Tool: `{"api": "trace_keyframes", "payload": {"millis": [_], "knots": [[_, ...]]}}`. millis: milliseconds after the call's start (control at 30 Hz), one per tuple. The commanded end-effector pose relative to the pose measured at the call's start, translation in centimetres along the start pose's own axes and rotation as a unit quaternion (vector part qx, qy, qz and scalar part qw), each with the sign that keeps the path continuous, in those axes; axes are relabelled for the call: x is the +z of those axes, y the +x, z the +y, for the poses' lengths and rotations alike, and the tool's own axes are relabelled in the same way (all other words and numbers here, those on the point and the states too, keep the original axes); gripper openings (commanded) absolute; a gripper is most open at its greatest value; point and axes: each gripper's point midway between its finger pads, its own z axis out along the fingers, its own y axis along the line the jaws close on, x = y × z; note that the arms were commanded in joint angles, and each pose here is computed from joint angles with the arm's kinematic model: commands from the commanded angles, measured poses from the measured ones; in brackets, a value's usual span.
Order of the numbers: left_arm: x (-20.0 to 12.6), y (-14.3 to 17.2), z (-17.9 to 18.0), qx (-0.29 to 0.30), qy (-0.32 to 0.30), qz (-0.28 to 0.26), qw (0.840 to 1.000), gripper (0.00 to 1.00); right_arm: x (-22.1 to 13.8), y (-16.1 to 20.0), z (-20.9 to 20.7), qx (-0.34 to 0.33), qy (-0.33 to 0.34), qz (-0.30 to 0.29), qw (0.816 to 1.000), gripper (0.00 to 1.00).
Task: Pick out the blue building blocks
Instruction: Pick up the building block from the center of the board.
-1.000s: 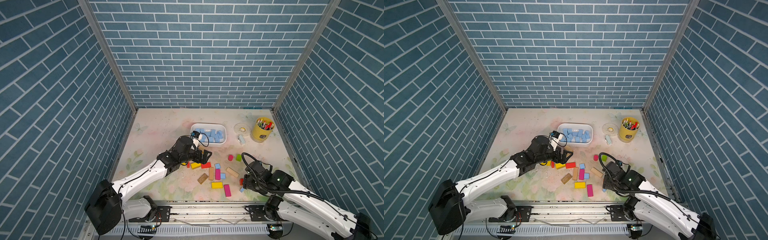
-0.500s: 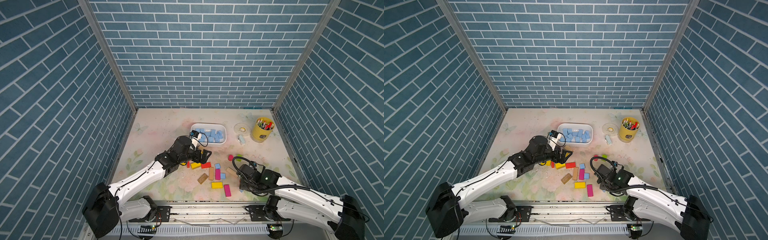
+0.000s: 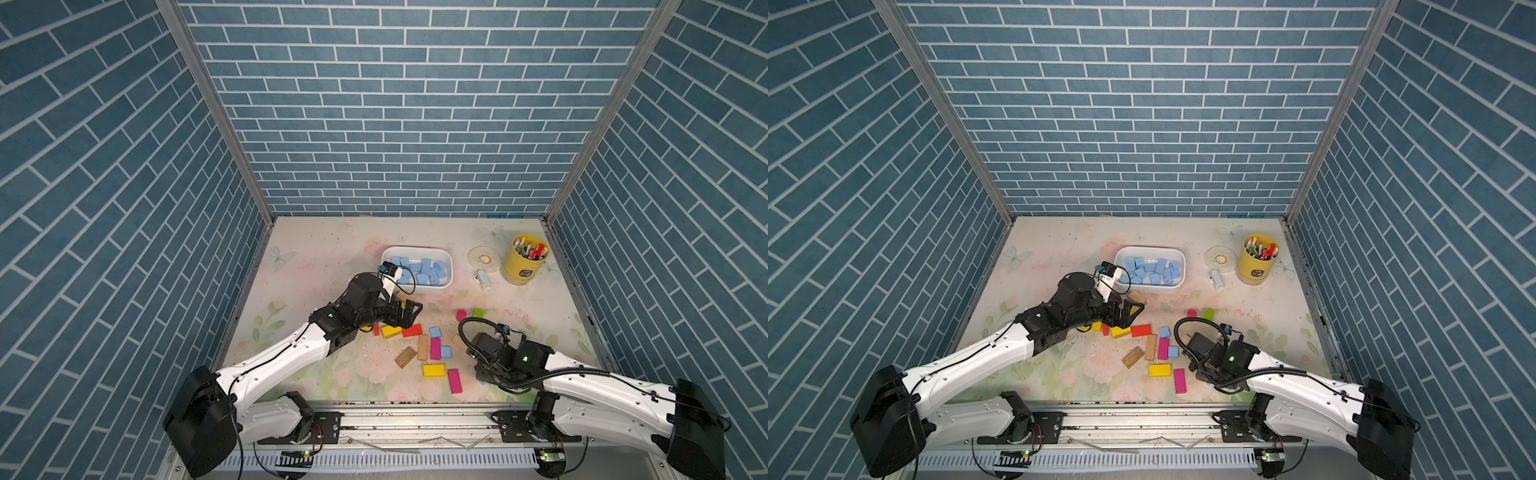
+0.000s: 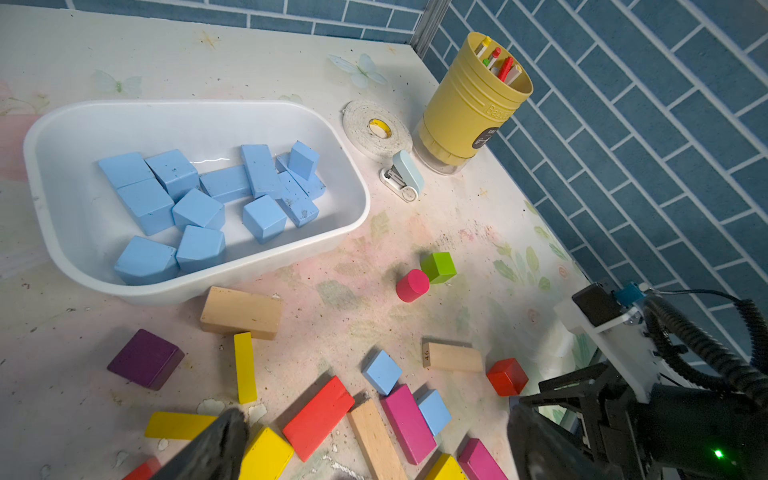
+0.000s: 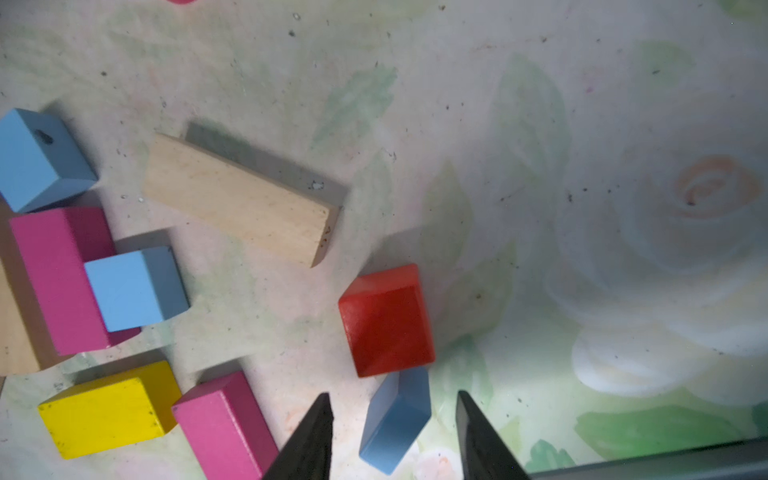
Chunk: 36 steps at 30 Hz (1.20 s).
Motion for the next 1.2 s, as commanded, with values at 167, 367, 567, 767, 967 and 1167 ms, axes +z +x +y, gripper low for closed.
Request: {"api": "trace_keyframes", "payload": {"millis": [167, 367, 567, 767, 967, 1167], "knots": [[0.2, 0.4, 0.3, 0.004, -0.003, 0.003, 1.000, 0.99, 0.6, 0.2, -0.6, 0.029, 0.016, -0.009, 0.999, 0.46], [0.5, 0.2, 0.3, 0.004, -0.004, 0.004, 1.000, 0.99, 1.0, 0.5, -1.0, 0.033, 0.022, -0.005, 0.999, 0.44], [0.7, 0.2, 0.3, 0.002, -0.003, 0.005, 1.000, 0.99, 1.3, 0.8, -1.4, 0.035, 0.026, -0.004, 0.999, 0.42], [0.9, 0.2, 0.3, 0.002, -0.003, 0.006, 1.000, 0.99, 1.4, 0.8, -1.3, 0.035, 0.026, -0.003, 0.999, 0.38], [0.9, 0.3, 0.3, 0.000, -0.002, 0.007, 1.000, 0.99, 1.4, 0.9, -1.0, 0.031, 0.026, -0.001, 0.999, 0.34], [0.7, 0.3, 0.4, -0.001, -0.004, 0.004, 1.000, 0.99, 1.6, 1.2, -0.6, 0.026, 0.024, 0.004, 0.999, 0.29]]}}
